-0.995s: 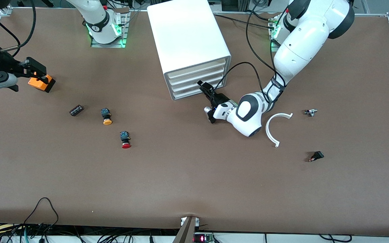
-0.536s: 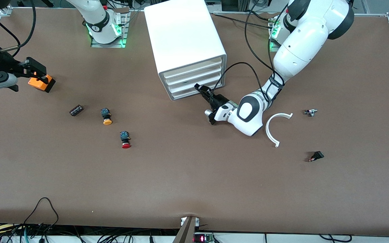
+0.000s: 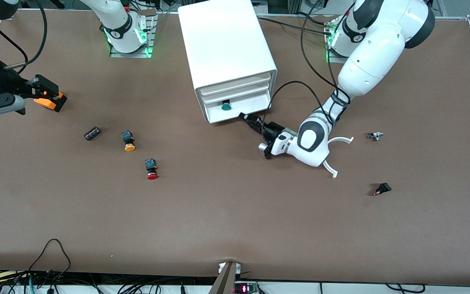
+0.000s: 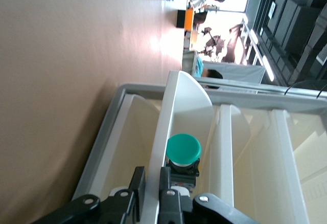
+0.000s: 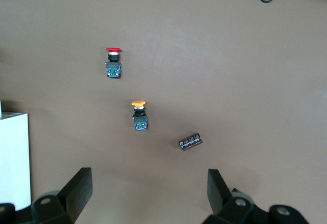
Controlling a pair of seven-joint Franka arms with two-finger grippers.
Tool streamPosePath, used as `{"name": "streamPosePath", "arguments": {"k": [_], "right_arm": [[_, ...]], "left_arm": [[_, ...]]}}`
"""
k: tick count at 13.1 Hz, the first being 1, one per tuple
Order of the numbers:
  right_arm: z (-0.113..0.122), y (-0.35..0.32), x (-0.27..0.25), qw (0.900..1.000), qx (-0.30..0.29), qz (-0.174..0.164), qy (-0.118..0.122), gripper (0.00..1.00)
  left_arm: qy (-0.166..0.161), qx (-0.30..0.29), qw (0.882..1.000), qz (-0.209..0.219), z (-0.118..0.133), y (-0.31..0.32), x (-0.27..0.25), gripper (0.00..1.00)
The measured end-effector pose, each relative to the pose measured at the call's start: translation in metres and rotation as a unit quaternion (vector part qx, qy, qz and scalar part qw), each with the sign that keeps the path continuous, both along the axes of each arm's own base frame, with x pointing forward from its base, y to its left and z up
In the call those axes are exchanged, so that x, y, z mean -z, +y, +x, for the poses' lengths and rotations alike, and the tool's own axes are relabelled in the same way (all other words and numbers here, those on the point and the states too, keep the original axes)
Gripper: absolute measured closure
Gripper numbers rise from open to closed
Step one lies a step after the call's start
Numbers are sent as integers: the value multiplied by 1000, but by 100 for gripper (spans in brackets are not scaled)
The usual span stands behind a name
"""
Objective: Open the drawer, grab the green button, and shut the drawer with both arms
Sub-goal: 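Move the right gripper toward the drawer while the left gripper draws back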
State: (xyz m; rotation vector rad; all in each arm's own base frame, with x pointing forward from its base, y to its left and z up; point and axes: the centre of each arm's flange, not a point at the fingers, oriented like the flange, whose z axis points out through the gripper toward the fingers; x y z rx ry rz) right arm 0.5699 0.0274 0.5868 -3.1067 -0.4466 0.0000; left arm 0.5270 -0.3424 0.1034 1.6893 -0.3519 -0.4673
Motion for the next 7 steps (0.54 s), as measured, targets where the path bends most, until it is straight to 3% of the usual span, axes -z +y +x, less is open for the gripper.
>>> {"name": "streamPosePath", "arguments": {"k": [7], "right_arm": [[8, 29, 12, 1000, -21, -1, 9, 0]], "left_arm": [[-16, -80, 997, 16, 29, 24, 0, 85]]}}
